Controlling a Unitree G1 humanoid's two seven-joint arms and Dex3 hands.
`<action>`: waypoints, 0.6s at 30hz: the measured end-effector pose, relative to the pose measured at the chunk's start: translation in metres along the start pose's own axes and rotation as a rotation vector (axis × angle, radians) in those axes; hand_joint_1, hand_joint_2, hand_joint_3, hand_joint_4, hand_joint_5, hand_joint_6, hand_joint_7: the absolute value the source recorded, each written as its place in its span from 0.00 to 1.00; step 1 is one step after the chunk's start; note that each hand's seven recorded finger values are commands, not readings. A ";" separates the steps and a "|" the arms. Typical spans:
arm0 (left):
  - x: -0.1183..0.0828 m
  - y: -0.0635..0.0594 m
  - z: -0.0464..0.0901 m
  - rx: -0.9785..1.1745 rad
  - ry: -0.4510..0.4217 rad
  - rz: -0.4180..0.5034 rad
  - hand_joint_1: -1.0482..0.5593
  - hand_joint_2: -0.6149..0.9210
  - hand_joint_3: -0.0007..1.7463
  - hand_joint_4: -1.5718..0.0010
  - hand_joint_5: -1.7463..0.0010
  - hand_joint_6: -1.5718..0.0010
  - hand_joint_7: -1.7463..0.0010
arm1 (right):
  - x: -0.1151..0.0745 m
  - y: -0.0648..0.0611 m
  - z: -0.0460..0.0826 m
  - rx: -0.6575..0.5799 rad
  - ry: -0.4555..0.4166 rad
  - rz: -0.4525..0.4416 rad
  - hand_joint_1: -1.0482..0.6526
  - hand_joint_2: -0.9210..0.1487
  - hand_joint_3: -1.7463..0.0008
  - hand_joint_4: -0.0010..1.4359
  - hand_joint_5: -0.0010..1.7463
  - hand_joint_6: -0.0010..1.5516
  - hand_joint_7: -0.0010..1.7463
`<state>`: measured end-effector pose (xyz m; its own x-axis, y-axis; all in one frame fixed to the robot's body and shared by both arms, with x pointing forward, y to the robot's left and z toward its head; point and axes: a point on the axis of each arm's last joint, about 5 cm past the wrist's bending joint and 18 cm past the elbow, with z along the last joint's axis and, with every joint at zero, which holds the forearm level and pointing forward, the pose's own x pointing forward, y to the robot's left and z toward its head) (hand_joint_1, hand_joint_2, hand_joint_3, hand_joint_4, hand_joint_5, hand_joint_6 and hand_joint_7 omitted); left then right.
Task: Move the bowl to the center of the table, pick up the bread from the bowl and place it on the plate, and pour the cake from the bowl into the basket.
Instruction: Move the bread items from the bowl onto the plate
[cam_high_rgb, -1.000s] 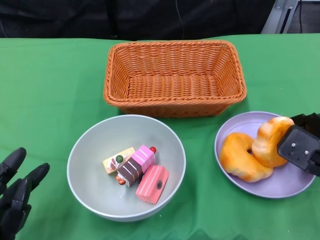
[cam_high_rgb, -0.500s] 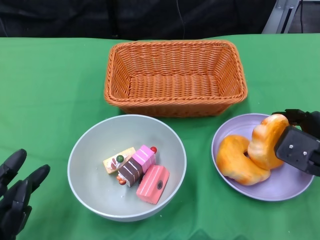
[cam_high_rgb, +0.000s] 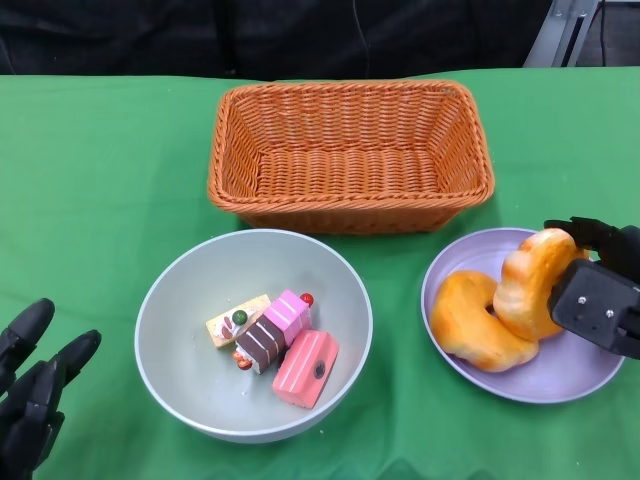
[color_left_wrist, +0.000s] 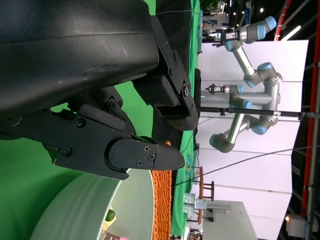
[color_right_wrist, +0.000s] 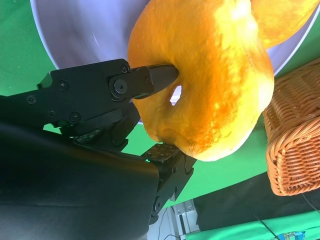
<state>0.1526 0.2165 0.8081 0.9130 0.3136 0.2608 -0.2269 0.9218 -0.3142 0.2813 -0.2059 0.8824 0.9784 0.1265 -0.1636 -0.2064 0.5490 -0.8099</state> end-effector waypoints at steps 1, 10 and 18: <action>0.000 0.000 0.000 0.000 0.001 0.000 0.33 1.00 0.11 0.36 1.00 0.45 1.00 | 0.000 0.000 0.000 0.000 -0.002 -0.005 0.33 0.00 0.99 0.44 0.00 0.31 0.00; -0.002 0.000 -0.002 -0.003 0.015 0.005 0.33 1.00 0.10 0.36 1.00 0.45 1.00 | 0.000 0.002 0.001 -0.004 -0.031 -0.033 0.24 0.00 0.95 0.31 0.00 0.22 0.00; -0.002 0.000 -0.002 -0.002 0.016 0.005 0.32 1.00 0.10 0.36 1.00 0.44 1.00 | -0.006 0.007 0.000 0.002 -0.067 -0.043 0.21 0.00 0.94 0.30 0.00 0.21 0.00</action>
<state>0.1519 0.2156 0.8058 0.9170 0.3147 0.2450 -0.2308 0.9197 -0.3177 0.2735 -0.2029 0.8774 0.9833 0.1577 -0.0911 -0.1647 0.5566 -0.8143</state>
